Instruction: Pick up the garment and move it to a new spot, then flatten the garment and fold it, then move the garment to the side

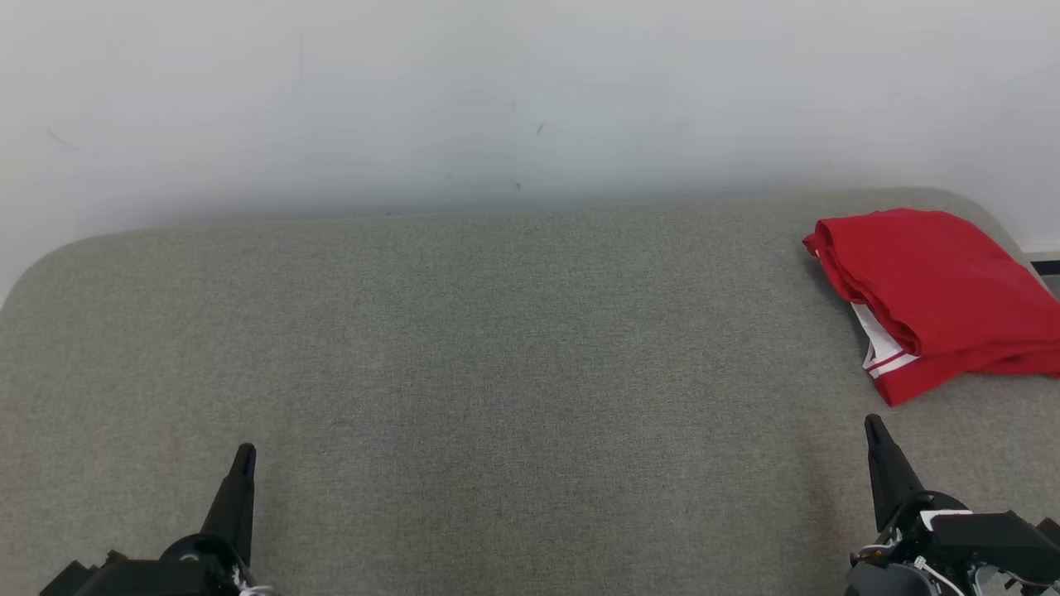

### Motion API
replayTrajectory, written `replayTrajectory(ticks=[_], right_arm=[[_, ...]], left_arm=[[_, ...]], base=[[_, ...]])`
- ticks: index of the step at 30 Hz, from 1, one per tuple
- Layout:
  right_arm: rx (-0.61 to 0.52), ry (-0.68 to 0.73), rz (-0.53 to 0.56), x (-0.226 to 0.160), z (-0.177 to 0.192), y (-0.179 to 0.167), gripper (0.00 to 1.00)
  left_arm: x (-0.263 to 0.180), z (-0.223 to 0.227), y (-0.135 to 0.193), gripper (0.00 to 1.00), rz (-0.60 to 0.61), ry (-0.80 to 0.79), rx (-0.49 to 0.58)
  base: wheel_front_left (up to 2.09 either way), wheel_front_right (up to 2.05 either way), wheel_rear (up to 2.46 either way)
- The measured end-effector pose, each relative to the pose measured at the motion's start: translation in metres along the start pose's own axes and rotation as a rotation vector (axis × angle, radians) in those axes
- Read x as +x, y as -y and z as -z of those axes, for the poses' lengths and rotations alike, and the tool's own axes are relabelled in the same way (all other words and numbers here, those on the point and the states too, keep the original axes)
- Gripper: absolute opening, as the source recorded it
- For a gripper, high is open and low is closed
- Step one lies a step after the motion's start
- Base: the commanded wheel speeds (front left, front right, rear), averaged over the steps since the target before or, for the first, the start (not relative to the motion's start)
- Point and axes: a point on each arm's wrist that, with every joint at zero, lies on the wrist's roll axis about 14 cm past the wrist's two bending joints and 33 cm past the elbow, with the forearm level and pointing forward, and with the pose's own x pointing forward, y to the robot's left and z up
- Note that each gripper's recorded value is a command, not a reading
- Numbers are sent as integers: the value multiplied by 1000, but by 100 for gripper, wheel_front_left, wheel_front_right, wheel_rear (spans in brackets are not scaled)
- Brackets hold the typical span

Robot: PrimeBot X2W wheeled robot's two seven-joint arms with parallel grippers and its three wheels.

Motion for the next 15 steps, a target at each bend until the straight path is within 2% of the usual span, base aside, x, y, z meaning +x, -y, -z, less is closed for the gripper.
replayTrajectory(ticks=[15], right_arm=[[6, -1, -2, 0, 0, 0, 0]], left_arm=[[1, 0, 1, 0, 4, -1, -3]], base=[[0, 0, 0]])
